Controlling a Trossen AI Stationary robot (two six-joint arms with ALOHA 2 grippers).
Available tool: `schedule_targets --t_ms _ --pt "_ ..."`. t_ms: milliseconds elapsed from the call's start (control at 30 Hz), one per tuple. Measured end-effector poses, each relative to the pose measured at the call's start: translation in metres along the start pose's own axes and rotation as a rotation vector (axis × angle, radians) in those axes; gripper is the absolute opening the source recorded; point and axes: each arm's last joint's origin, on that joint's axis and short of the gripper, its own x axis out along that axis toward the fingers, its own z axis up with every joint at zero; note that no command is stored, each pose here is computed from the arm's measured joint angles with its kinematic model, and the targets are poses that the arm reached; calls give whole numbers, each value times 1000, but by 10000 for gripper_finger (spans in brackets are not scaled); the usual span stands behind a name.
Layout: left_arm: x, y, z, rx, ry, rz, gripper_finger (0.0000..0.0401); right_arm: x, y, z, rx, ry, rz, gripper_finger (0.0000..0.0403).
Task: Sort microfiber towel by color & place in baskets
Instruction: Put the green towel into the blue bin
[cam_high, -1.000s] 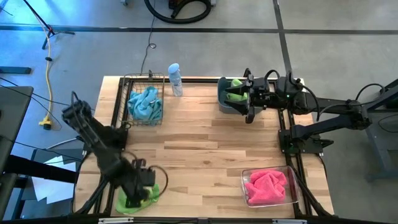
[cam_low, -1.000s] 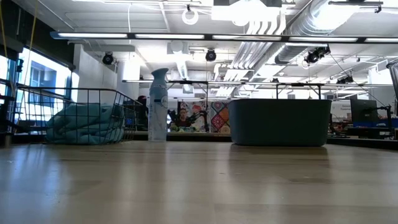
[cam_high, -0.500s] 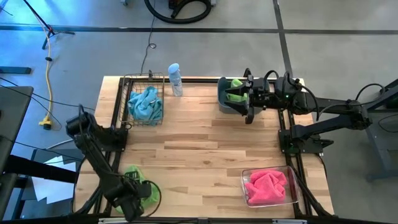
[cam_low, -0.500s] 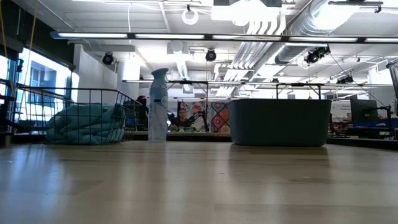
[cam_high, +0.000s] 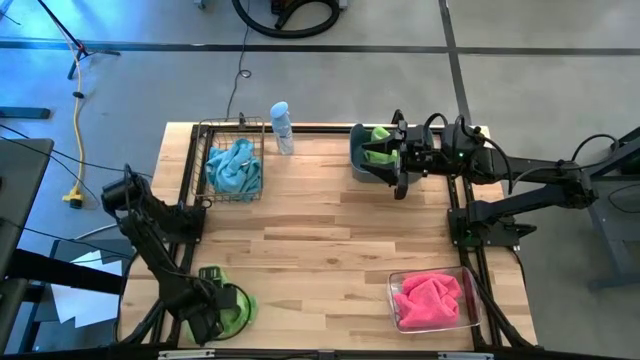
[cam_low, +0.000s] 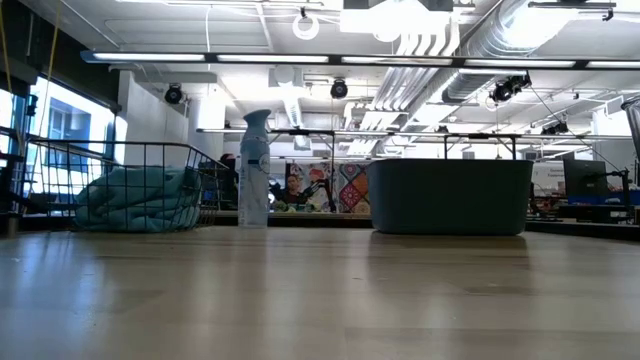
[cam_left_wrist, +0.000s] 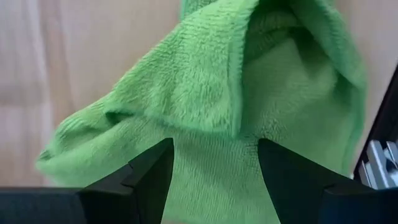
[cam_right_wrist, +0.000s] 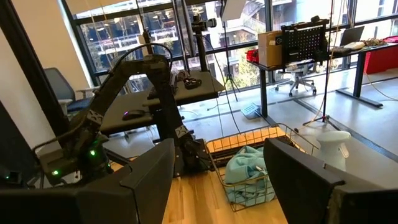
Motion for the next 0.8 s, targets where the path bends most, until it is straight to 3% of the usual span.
schedule_targets --t_ms 300,400,567,800 --pt "28 8 -2 -59 -29 -82 207 0 0 0 0 1 3 243" --pt "32 14 -1 -102 -19 -75 159 0 0 0 -4 2 3 243" --pt "34 21 6 -149 9 -80 25 0 0 -1 0 11 1 243" --pt "9 34 21 -171 -75 -162 4 0 0 -2 0 22 -1 243"
